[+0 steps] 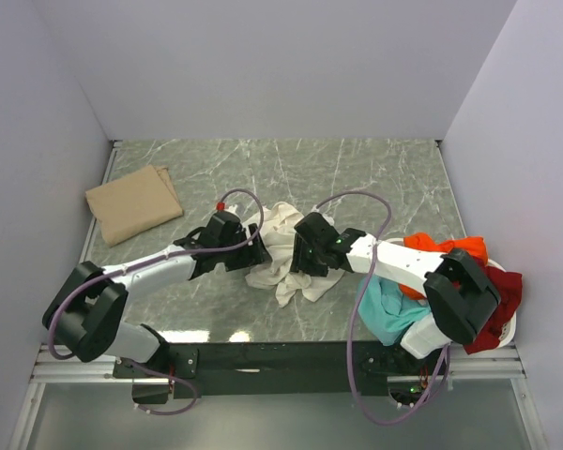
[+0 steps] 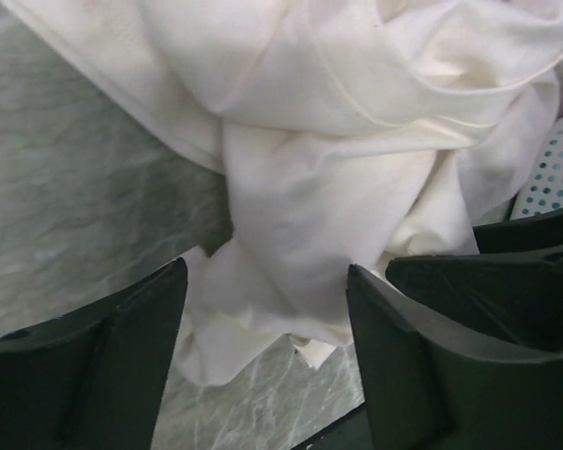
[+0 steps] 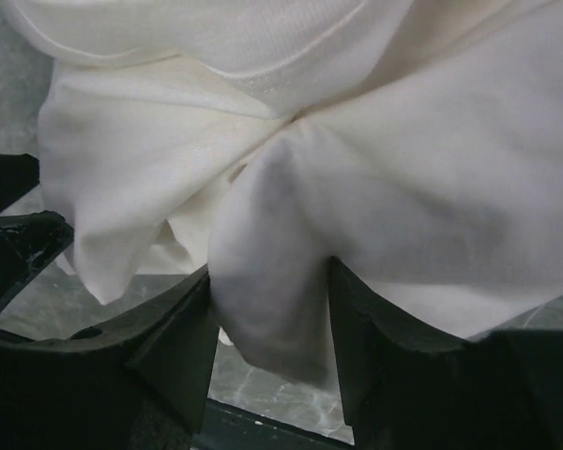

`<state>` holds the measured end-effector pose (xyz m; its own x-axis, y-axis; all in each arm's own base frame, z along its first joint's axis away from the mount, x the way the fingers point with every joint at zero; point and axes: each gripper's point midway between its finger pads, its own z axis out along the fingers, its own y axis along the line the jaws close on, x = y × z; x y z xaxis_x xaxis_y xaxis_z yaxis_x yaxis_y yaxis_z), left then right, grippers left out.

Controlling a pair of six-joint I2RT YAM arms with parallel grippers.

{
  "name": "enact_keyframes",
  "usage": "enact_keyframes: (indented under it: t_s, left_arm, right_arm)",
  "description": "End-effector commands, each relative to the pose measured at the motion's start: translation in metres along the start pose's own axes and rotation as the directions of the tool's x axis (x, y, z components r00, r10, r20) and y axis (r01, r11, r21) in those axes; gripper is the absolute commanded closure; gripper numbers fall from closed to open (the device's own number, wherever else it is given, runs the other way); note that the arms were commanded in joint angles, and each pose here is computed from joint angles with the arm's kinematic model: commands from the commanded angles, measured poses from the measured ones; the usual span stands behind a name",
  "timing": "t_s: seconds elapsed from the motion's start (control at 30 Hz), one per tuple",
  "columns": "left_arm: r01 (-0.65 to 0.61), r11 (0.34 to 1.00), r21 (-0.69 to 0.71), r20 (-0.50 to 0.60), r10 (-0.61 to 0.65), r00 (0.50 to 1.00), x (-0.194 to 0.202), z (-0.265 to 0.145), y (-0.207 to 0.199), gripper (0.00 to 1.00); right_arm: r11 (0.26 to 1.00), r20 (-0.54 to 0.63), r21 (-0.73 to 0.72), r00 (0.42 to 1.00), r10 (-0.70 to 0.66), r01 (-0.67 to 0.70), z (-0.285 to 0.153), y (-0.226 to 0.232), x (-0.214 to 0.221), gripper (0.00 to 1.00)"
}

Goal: Fold and stack the t-shirts
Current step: Flatten the tshirt out

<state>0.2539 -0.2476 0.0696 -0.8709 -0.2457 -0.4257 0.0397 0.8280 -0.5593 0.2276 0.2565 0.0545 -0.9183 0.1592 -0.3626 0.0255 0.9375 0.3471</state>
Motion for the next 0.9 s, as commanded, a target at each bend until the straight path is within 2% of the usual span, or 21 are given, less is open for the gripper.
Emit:
enact_keyframes:
  t_s: [0.0, 0.1, 0.13, 0.2, 0.23, 0.3, 0.33, 0.43, 0.53, 0.63, 0.7, 0.77, 0.8, 0.87]
  left_arm:
    - [-0.001, 0.993, 0.122, 0.045, -0.005, 0.999, -0.018, 0.0, -0.037, 0.27]
    - [0.005, 0.988, 0.156, 0.04, -0.011, 0.999, -0.019, 0.004, -0.045, 0.37]
    - [0.008, 0.987, 0.163, 0.032, -0.013, 0.999, -0.018, 0.006, -0.046, 0.38]
    - [0.013, 0.981, 0.193, 0.005, -0.015, 1.0, -0.015, 0.012, -0.052, 0.47]
    - [0.024, 0.978, 0.207, -0.004, -0.024, 1.0, -0.014, 0.014, -0.055, 0.51]
    - [0.036, 0.97, 0.241, -0.033, -0.029, 0.999, -0.01, 0.02, -0.06, 0.65]
    - [0.04, 0.967, 0.252, -0.045, -0.029, 0.999, -0.009, 0.021, -0.063, 0.82]
    - [0.014, 0.976, 0.216, -0.005, -0.013, 1.0, -0.029, 0.019, -0.066, 1.0]
    - [-0.011, 0.982, 0.19, 0.116, -0.011, 0.993, -0.074, -0.011, -0.071, 1.0]
    - [-0.009, 0.98, 0.199, 0.247, -0.041, 0.968, -0.122, -0.06, -0.074, 1.0]
    - [-0.024, 0.972, 0.232, 0.322, -0.053, 0.945, -0.144, -0.098, -0.082, 1.0]
    - [-0.021, 0.977, 0.212, 0.361, -0.059, 0.931, -0.156, -0.123, -0.074, 1.0]
    - [-0.018, 0.981, 0.194, 0.4, -0.062, 0.914, -0.163, -0.143, -0.068, 1.0]
    - [-0.012, 0.985, 0.174, 0.441, -0.067, 0.895, -0.168, -0.164, -0.063, 1.0]
  right_arm:
    - [1.0, 0.088, -0.028, 0.996, 0.014, -0.011, -0.016, 0.016, -0.024, 0.49]
    - [1.0, 0.111, -0.007, 0.994, 0.013, -0.012, -0.025, 0.012, -0.028, 0.58]
    - [1.0, 0.112, 0.002, 0.994, 0.013, -0.013, -0.027, 0.009, -0.028, 0.66]
    - [1.0, 0.133, 0.007, 0.991, 0.014, -0.015, -0.034, 0.006, -0.031, 0.76]
    - [1.0, 0.132, 0.018, 0.991, 0.013, -0.015, -0.037, 0.003, -0.03, 0.85]
    - [1.0, 0.16, 0.018, 0.987, 0.016, -0.02, -0.048, 0.003, -0.036, 0.92]
    - [0.999, 0.182, 0.029, 0.983, 0.011, -0.017, -0.057, 0.0, -0.042, 0.97]
    - [0.998, 0.241, 0.062, 0.97, 0.013, -0.028, -0.081, -0.011, -0.058, 1.0]
    - [0.998, 0.332, 0.036, 0.943, 0.029, -0.043, -0.124, -0.012, -0.089, 1.0]
    - [0.998, 0.44, 0.019, 0.897, 0.043, -0.057, -0.17, -0.02, -0.114, 1.0]
    - [0.999, 0.53, 0.007, 0.847, 0.04, -0.051, -0.205, -0.02, -0.134, 1.0]
    - [0.998, 0.62, -0.031, 0.782, 0.061, -0.053, -0.247, -0.02, -0.149, 1.0]
    - [0.998, 0.678, -0.045, 0.732, 0.068, -0.052, -0.275, -0.023, -0.157, 1.0]
    - [0.997, 0.73, -0.06, 0.679, 0.083, -0.057, -0.301, -0.026, -0.164, 1.0]
